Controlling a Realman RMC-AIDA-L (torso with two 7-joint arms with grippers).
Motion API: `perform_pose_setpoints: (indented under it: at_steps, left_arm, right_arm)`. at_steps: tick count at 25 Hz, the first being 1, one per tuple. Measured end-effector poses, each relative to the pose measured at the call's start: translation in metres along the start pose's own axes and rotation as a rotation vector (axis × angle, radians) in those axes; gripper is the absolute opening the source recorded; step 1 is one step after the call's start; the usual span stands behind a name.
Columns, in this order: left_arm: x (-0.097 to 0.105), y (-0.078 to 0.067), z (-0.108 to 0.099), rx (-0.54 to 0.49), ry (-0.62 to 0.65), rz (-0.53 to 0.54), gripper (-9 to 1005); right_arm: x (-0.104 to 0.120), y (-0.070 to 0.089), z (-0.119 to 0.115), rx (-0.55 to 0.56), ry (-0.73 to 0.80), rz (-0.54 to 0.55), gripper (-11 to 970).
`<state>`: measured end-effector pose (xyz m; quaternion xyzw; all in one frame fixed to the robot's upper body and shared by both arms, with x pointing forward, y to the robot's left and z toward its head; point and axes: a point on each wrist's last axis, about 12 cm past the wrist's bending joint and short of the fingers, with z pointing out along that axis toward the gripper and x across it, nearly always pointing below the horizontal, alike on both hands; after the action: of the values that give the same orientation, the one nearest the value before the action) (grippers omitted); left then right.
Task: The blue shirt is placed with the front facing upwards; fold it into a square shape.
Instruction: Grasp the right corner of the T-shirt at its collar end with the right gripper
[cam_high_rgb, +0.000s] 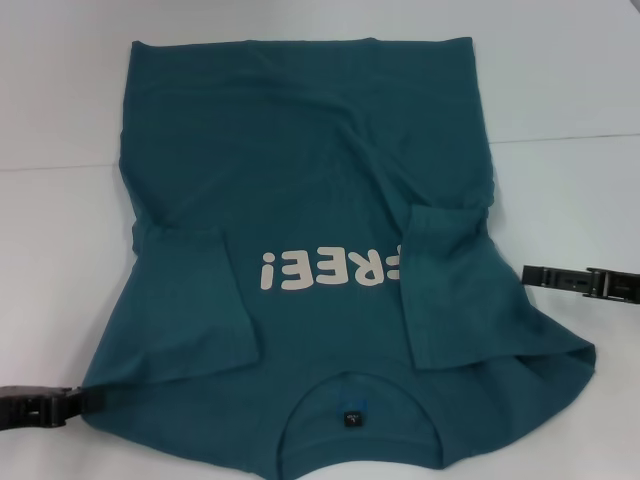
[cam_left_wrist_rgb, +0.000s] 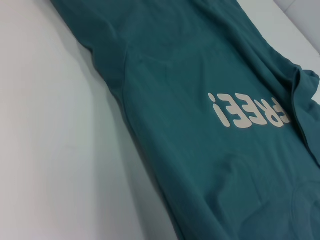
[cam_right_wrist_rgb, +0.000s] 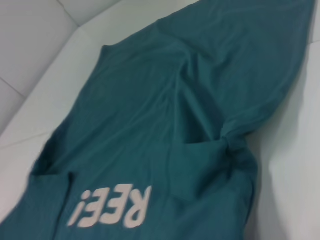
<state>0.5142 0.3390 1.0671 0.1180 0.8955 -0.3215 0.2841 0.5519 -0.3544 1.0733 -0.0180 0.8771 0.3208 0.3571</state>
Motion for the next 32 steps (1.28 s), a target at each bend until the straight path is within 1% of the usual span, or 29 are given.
perform_pose_setpoints:
  at_steps: [9, 18, 20, 25, 29, 32]
  left_arm:
    - [-0.002, 0.001, 0.001, -0.004, -0.003, -0.001, 3]
    - [-0.003, 0.001, 0.001, -0.004, -0.008, -0.001, 3]
    - [-0.003, 0.001, 0.001, -0.008, -0.01, -0.002, 3]
    - [-0.003, 0.002, 0.002, -0.012, -0.01, -0.005, 3]
    - [-0.002, 0.002, 0.002, -0.012, -0.009, -0.007, 2]
    - [-0.001, 0.002, 0.003, -0.012, -0.009, -0.012, 2]
  right_arm:
    - [0.002, 0.006, 0.032, 0.05, 0.035, -0.038, 937]
    - [-0.003, 0.018, 0.047, 0.024, 0.056, -0.079, 936]
    - [-0.003, 0.021, 0.049, 0.009, 0.065, -0.085, 936]
    - [-0.004, 0.029, 0.046, -0.063, 0.088, -0.094, 861]
    - [-0.005, 0.034, 0.041, -0.118, 0.101, -0.096, 865]
    - [-0.005, 0.031, 0.037, -0.115, 0.101, -0.092, 866]
